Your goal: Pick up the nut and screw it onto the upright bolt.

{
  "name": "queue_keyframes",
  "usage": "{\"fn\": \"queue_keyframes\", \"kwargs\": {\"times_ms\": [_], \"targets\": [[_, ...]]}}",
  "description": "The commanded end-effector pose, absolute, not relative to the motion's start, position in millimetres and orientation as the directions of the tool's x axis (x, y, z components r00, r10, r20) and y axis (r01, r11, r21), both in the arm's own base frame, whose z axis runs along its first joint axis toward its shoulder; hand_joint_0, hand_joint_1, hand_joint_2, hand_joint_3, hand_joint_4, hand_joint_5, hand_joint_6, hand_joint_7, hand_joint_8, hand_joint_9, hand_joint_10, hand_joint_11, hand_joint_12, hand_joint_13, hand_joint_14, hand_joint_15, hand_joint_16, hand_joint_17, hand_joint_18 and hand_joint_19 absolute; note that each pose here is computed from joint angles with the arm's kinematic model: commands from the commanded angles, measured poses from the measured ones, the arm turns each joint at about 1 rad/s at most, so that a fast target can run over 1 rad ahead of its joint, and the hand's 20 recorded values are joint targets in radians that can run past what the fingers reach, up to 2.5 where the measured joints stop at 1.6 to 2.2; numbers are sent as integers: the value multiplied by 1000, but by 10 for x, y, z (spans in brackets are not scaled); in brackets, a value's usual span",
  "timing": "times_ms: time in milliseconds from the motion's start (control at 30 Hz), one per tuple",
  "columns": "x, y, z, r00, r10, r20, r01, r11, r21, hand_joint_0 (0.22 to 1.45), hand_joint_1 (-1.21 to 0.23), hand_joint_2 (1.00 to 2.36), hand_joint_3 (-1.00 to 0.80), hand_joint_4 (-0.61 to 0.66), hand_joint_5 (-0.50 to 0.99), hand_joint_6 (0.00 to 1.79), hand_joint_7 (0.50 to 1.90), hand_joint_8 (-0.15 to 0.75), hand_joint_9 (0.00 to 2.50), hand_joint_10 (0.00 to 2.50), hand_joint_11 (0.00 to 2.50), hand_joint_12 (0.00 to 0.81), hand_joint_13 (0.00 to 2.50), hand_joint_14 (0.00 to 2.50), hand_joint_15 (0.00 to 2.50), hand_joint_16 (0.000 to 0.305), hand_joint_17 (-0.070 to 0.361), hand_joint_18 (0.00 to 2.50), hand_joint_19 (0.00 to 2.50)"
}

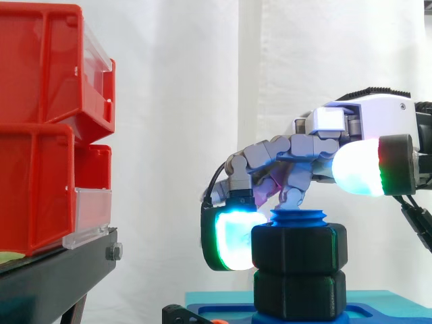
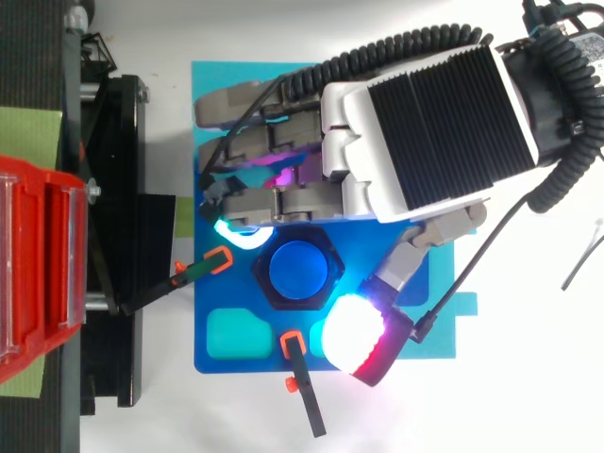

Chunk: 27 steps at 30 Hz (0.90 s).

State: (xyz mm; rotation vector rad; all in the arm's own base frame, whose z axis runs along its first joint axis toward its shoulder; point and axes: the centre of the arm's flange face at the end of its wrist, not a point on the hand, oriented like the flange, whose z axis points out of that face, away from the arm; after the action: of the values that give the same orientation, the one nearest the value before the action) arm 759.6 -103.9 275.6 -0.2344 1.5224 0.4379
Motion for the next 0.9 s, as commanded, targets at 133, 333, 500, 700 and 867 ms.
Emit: {"fn": "queue_keyframes", "kwargs": {"times_ms": [133, 333, 500, 700, 867], "targets": [[7590, -1074, 2760, -6, 130, -992, -418, 901, 120, 458, -172, 1000, -500, 167, 78, 501, 1480, 287, 1542, 0, 8, 301, 882, 0, 0, 40, 90, 669, 48], [7590, -1074, 2760, -6, 130, -992, -418, 901, 120, 470, -240, 1000, -500, 121, 96, 501, 1496, 259, 1754, 1, 83, 266, 1043, 0, 0, 33, 73, 811, 69], [7595, -1109, 2786, -3, 129, -992, -414, 902, 119, 474, -300, 1000, -500, 99, 104, 500, 1497, 239, 1911, 7, 186, 231, 1177, 0, 10, 26, 58, 909, 82], [7594, -1181, 2859, 2, 127, -992, -415, 903, 115, 468, -308, 1000, -500, 97, 107, 511, 1488, 243, 2101, 12, 323, 218, 1299, 0, 25, 22, 50, 987, 100], [7589, -1242, 2890, -2, 125, -992, -415, 902, 115, 460, -284, 1000, -500, 93, 107, 516, 1482, 252, 2149, 13, 359, 210, 1317, 0, 12, 22, 50, 1008, 92]]}}
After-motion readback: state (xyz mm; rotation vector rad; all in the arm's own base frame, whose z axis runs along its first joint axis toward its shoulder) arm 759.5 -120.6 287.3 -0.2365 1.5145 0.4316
